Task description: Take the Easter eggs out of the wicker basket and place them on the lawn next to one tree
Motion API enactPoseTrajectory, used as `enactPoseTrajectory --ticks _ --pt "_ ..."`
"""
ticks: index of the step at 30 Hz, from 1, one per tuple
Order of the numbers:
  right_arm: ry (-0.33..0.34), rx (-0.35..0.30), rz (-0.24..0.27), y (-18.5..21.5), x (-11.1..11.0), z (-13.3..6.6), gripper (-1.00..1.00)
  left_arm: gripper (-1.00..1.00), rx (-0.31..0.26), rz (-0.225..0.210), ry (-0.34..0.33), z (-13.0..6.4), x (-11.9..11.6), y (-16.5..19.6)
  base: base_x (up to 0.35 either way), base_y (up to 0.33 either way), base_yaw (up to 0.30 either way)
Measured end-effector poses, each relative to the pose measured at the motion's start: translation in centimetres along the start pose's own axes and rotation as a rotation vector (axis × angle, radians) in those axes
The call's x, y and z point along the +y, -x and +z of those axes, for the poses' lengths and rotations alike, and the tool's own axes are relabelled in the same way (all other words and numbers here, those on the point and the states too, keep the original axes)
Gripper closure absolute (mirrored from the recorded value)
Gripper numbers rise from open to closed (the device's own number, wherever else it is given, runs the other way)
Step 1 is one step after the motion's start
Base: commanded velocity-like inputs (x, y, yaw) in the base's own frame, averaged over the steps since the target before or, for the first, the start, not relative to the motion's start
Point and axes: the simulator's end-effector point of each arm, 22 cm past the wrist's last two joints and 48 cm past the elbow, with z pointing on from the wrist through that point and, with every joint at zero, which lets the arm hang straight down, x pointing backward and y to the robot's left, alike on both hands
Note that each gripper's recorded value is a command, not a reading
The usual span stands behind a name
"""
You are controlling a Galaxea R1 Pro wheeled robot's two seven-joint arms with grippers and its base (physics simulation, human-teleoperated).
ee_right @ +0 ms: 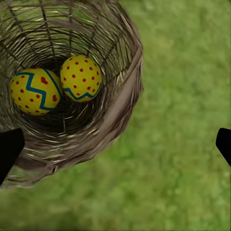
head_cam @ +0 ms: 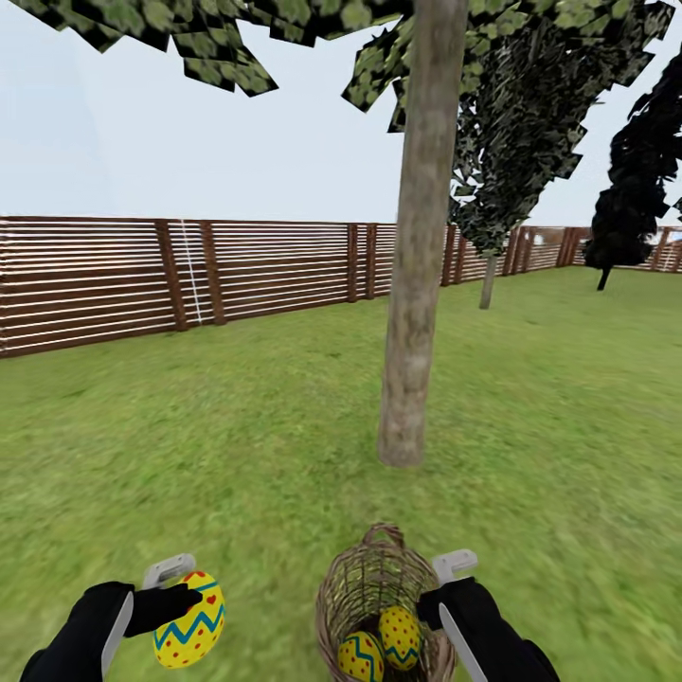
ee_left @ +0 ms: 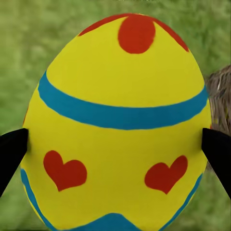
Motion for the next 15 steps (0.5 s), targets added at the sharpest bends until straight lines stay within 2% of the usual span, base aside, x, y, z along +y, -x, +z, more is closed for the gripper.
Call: enactPoseTrajectory --ticks 15 --pt "-0.001 -0.001 0.001 0.03 -0.04 -0.01 -1.00 1.00 -0.001 -0.001 -0.001 0.00 0.00 0.01 0.000 0.000 0.293"
